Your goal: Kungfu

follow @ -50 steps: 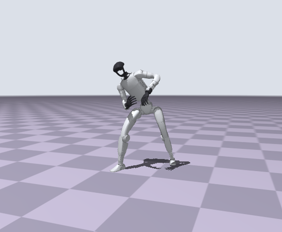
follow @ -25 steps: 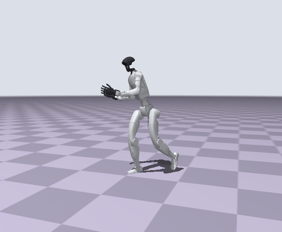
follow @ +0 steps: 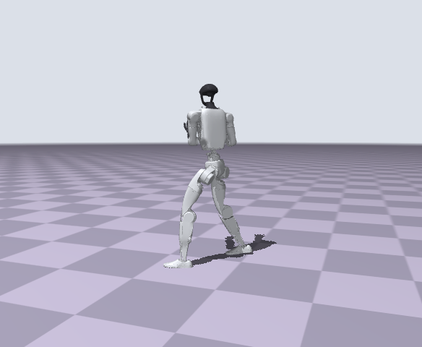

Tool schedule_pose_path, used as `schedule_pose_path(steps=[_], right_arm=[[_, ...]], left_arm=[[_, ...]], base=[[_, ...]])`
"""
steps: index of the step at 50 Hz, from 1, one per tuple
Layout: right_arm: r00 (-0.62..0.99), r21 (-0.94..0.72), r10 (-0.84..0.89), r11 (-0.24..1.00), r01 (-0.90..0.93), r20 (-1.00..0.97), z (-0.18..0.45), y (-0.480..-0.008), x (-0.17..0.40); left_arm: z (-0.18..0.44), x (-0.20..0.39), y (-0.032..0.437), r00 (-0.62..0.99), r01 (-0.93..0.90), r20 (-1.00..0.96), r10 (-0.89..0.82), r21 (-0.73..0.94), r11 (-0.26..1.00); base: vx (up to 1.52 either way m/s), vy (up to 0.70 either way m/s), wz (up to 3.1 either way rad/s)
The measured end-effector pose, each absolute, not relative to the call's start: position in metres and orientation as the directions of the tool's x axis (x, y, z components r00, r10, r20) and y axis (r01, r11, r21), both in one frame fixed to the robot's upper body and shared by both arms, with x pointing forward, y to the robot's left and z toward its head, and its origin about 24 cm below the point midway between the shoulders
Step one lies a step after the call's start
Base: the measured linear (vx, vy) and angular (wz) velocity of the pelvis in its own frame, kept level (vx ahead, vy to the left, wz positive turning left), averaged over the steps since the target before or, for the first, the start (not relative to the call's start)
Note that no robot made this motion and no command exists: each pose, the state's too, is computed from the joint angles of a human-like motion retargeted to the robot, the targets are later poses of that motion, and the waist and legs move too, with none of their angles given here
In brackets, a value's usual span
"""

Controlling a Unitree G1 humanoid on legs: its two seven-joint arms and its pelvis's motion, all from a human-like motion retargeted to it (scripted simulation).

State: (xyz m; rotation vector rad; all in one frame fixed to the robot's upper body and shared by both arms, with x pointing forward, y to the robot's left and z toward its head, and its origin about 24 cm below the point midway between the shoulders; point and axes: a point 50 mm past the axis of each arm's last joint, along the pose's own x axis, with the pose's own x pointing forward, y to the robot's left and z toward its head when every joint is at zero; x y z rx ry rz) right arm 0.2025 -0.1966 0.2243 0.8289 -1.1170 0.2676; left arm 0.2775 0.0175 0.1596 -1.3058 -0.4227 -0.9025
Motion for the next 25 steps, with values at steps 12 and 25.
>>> schedule_pose_path(steps=[12, 25], right_arm=[[0.218, 0.137, -0.016, 0.819, -0.557, 0.976, 0.259, -0.168, 0.187], [0.754, -0.774, 0.188, 0.237, 0.587, 0.629, 0.347, -0.224, 0.394]], left_arm=[[0.175, 0.259, 0.149, 0.602, 0.664, 0.747, -0.283, -0.271, 0.697], [0.183, 0.129, 0.516, 0.289, -0.175, 0.642, 0.711, 0.765, -0.620]], base=[[0.44, 0.65, 0.16], [0.00, -0.19, 1.48]])
